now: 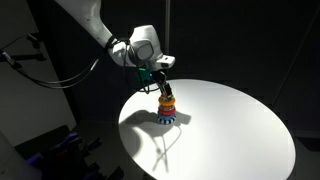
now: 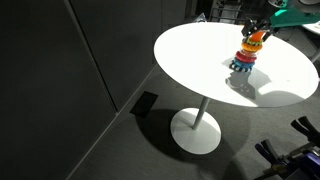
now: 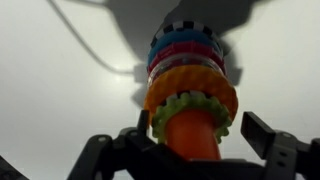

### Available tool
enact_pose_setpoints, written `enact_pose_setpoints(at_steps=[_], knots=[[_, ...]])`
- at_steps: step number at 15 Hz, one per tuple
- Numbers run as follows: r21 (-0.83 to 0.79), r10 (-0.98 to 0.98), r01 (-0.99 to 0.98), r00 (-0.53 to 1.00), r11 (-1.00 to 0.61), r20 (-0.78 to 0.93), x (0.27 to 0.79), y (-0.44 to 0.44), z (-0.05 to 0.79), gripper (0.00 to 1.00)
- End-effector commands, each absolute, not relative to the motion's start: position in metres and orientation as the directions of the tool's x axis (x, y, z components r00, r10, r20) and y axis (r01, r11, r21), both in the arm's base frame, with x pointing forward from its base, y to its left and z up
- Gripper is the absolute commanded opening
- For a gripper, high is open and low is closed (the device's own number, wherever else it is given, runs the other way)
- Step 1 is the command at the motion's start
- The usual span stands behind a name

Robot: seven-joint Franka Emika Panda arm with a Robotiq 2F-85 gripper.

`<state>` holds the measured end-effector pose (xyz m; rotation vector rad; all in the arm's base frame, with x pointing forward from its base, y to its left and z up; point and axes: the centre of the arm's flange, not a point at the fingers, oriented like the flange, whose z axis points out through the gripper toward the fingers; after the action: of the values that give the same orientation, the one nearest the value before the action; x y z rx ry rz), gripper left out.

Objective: Put the yellow ring on the table

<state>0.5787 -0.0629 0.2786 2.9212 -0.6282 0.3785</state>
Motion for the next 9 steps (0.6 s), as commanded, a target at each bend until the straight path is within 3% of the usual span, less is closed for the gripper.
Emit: enact_pose_setpoints(at_steps=[1, 4, 9], knots=[[0.083, -0.396, -0.436, 0.870, -0.896, 0.295, 0.587, -0.060, 0.278, 0.68], [0.076, -0.404, -0.443, 0.865, -0.893, 0.299, 0.587, -0.059, 0.284, 0.49], [0.070, -0.410, -0.450, 0.859, -0.890, 0.307, 0.582, -0.062, 0.304, 0.49]])
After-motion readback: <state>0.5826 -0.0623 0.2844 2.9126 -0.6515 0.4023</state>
